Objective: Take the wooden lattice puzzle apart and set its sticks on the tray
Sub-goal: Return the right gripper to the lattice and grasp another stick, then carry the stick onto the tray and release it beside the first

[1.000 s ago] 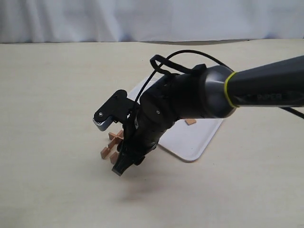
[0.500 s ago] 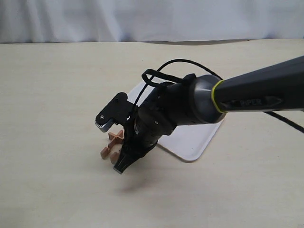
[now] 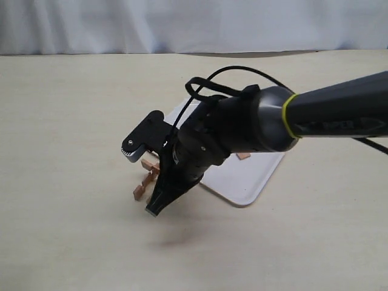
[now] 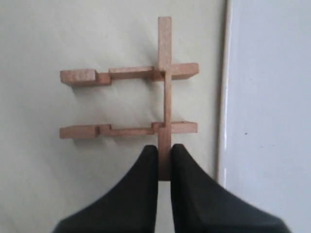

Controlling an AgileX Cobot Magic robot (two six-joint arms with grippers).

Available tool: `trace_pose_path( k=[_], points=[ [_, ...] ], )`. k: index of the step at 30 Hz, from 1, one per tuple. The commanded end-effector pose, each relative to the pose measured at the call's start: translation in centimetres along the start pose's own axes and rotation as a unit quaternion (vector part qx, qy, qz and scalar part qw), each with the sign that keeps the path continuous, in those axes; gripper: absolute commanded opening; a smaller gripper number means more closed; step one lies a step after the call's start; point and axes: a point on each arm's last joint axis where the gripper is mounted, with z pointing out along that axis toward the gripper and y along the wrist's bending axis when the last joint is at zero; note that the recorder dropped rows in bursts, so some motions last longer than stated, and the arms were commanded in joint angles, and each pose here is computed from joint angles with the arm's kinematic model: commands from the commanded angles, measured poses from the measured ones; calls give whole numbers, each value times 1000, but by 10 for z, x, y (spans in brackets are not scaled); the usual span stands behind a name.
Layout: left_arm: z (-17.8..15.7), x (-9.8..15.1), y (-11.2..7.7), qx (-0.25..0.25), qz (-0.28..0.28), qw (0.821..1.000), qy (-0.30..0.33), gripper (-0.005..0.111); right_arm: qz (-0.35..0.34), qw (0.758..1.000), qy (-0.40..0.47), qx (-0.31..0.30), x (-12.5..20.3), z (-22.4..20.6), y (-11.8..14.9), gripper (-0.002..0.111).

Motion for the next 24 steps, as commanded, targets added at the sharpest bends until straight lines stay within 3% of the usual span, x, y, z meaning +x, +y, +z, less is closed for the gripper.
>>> trace_pose_path(
  k=[1,6,11,14,18,22,24],
  points=[
    [0,0,0,3,1,1000,-4,0,-22,999,-35,16,-9,-40,-6,5],
    [0,0,0,3,1,1000,-4,0,-33,993,-76,82,-15,-65,-24,5],
    [0,0,0,3,1,1000,-4,0,138,980,-50,132,6,-41,-86,5],
    [0,0,0,3,1,1000,-4,0,200,970,-29,136,16,-26,-97,7],
    [0,0,0,3,1,1000,-4,0,186,972,5,140,24,-5,-96,28],
    [0,0,0,3,1,1000,-4,0,214,970,2,117,21,-7,-92,63],
    [0,0,0,3,1,1000,-4,0,192,976,-7,103,14,-18,-85,68]
  ],
)
